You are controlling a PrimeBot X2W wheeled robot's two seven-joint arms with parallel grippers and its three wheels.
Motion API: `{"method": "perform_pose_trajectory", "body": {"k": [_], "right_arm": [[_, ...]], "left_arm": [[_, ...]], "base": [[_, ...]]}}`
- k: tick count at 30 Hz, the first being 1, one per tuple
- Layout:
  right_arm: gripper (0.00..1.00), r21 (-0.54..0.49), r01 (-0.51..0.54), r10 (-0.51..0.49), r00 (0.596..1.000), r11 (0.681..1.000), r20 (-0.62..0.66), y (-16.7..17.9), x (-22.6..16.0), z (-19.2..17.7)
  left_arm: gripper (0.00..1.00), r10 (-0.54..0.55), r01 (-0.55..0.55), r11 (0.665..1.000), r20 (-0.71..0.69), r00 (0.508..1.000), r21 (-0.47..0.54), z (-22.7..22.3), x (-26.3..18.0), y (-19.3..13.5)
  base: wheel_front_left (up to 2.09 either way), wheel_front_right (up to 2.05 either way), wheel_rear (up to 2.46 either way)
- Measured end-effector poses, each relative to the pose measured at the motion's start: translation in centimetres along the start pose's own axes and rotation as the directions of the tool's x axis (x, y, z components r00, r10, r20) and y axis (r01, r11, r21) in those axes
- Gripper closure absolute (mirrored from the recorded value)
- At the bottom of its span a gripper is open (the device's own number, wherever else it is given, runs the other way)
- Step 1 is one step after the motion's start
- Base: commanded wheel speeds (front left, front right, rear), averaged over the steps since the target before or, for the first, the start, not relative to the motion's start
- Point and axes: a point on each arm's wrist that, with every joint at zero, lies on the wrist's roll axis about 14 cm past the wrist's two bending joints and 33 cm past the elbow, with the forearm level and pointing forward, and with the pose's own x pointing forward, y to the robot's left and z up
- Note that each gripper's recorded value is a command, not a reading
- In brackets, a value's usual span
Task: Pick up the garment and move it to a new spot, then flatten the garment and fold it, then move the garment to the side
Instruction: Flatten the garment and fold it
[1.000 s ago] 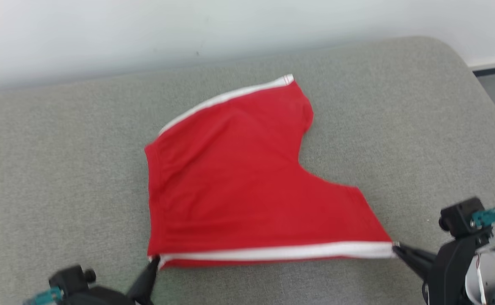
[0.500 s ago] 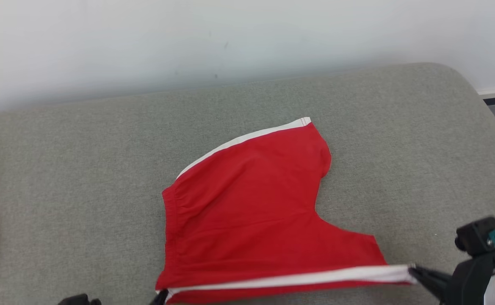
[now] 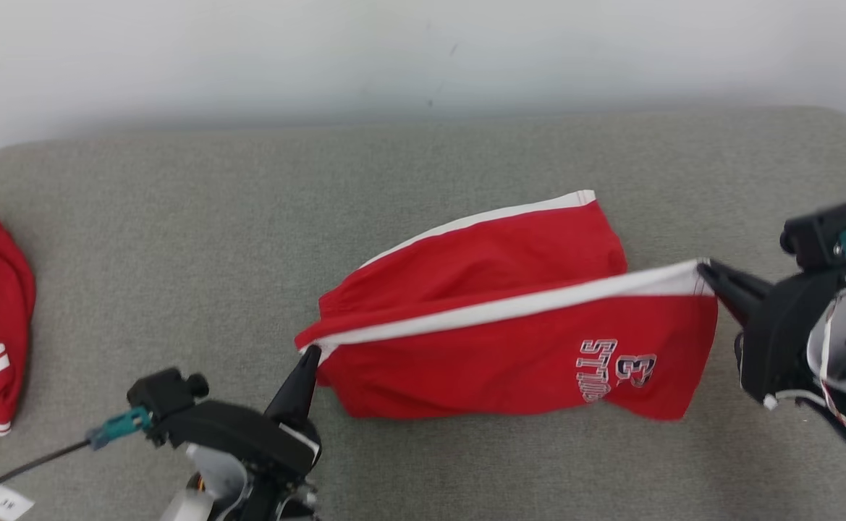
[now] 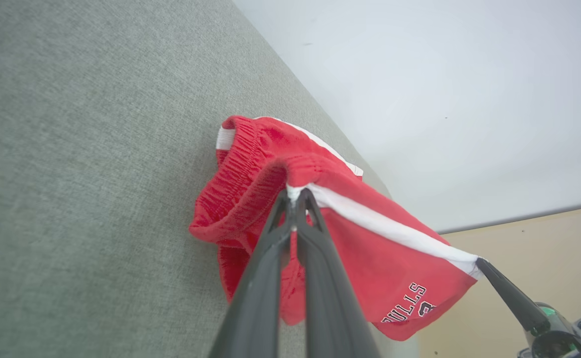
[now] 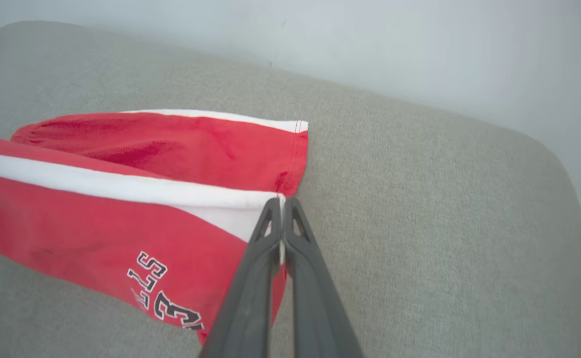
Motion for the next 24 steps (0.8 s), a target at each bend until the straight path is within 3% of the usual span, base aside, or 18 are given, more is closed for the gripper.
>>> {"method": "perform_pose_trajectory", "body": {"k": [12,24], "right_arm": [[1.0,-0.011,0.029,-0.027,0.99,1.0,0.139,-2.6,8.4,5.4],[1.0,0.031,0.02,-0.024,0.992,0.999,0.12,-2.2,15.8,3.7]], "left_arm": [[1.0,0.084,-0.088,0.996,0.101,0.991,0.029,2.7,5.1,1.1],[1.0,0.193,-0.205,0.974,0.12,0.974,0.095,3.7,8.2,4.7]], "base": [[0.0,0.0,0.0],[0.0,0.0,0.0]]}}
